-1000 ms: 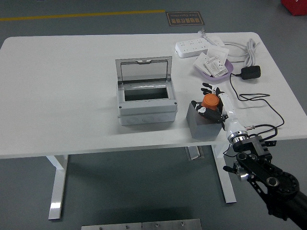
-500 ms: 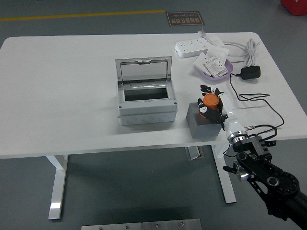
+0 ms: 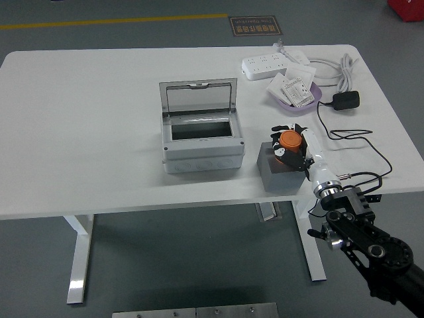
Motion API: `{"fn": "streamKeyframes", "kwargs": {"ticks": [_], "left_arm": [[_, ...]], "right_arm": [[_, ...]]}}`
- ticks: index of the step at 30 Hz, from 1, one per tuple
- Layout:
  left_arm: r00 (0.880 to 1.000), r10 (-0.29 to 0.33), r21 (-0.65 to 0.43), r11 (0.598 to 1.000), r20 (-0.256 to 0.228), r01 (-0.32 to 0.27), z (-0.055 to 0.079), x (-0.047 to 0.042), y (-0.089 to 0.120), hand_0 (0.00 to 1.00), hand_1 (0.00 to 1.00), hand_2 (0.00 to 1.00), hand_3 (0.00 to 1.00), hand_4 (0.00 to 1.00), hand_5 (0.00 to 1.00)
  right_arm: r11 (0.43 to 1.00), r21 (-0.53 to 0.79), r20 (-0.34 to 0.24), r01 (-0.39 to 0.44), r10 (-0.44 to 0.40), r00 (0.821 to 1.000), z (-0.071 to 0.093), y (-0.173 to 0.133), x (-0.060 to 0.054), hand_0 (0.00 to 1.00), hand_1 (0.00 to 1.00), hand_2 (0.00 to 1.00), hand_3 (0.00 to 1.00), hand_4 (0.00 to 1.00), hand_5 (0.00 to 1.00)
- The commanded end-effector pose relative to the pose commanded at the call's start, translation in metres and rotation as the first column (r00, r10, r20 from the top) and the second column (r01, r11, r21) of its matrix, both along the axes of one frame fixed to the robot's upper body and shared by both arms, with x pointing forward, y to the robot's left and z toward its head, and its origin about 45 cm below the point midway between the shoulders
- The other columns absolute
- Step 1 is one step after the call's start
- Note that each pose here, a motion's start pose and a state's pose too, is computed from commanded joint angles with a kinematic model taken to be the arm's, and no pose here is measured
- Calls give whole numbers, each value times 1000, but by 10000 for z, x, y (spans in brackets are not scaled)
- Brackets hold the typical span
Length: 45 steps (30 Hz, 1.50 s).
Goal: Fetch the battery,place it into the box,close the lid of the box
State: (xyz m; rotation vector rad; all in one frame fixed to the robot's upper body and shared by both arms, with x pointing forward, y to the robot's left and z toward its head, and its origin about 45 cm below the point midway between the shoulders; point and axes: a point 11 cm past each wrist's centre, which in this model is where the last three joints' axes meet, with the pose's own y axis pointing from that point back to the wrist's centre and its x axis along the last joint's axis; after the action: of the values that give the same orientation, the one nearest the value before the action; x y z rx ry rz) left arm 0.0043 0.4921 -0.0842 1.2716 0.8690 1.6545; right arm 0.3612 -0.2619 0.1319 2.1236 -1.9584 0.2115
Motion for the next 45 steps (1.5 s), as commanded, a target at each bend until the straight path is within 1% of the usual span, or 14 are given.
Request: {"fn": "streamKeyframes", "kwargs": {"ticks": [2, 3, 8, 9, 21, 26, 27, 32, 33, 38, 39, 44, 45], "left_arm": [[1000, -1, 0, 1000, -1, 1, 0, 0, 0, 573, 587, 504, 555, 523, 2], [1000, -1, 1, 1000, -1, 1, 0, 0, 0, 573, 587, 504, 555, 523, 2], [1000, -3, 1, 1000, -3, 3, 0, -3, 0, 573, 587, 504, 555, 523, 2], [1000, -4, 2, 1000, -3, 4, 0, -3, 1, 573, 587, 504, 555, 523, 2], [1000, -8, 5, 1000, -4, 8, 1, -3, 2, 573, 587, 504, 555, 523, 2], [1000, -9, 7, 1000, -5, 9, 0, -9, 2, 573, 587, 504, 555, 523, 2], [1000, -9, 8, 1000, -5, 9, 1, -10, 3, 573, 587, 504, 555, 523, 2], [1000, -10, 13, 1000, -2, 10, 5, -5, 10, 573, 587, 504, 555, 523, 2], [1000, -11, 15, 1000, -1, 11, 6, -4, 11, 573, 587, 504, 555, 523, 2], [1000, -10, 17, 1000, 0, 10, 7, 2, 14, 573, 587, 504, 555, 523, 2], [1000, -10, 18, 1000, 0, 10, 8, 4, 14, 573, 587, 504, 555, 523, 2], [1000, -8, 18, 1000, -3, 8, 8, 2, 17, 573, 587, 504, 555, 523, 2], [1000, -7, 18, 1000, -4, 7, 8, 1, 17, 573, 587, 504, 555, 523, 2]], "right_arm": [[1000, 1, 6, 0, 0, 1000, 21, 6, 9, 752, 574, 440, 352, 137, 2], [1000, 2, 9, 0, 0, 1000, 33, 7, 13, 594, 412, 348, 285, 36, 2], [1000, 4, 24, 2, -2, 1000, 85, 10, 36, 594, 412, 348, 285, 36, 2], [1000, 4, 26, 2, -2, 1000, 93, 10, 40, 550, 353, 315, 253, 2, 2], [1000, -2, 52, 4, -4, 999, 183, 2, 79, 553, 352, 302, 245, 2, 2], [1000, -3, 77, -8, 9, 997, 259, 42, 78, 553, 352, 302, 245, 2, 2], [1000, -5, 82, -14, 14, 997, 277, 56, 78, 407, 312, 302, 245, 2, 2], [999, -24, 109, -39, 42, 993, 371, 134, 75, 407, 312, 302, 245, 2, 2], [998, -38, 117, -47, 51, 992, 403, 160, 74, 112, 212, 302, 241, 2, 2], [986, -134, 166, -96, 118, 979, 596, 315, 94, 112, 212, 302, 241, 2, 2], [984, -147, 174, -103, 128, 976, 630, 337, 101, 15, 179, 305, 242, 2, 2], [968, -204, 217, -143, 187, 958, 842, 483, 176, 15, 179, 305, 242, 2, 2], [965, -216, 223, -152, 200, 954, 881, 519, 193, 2, 133, 310, 242, 2, 2]]}}
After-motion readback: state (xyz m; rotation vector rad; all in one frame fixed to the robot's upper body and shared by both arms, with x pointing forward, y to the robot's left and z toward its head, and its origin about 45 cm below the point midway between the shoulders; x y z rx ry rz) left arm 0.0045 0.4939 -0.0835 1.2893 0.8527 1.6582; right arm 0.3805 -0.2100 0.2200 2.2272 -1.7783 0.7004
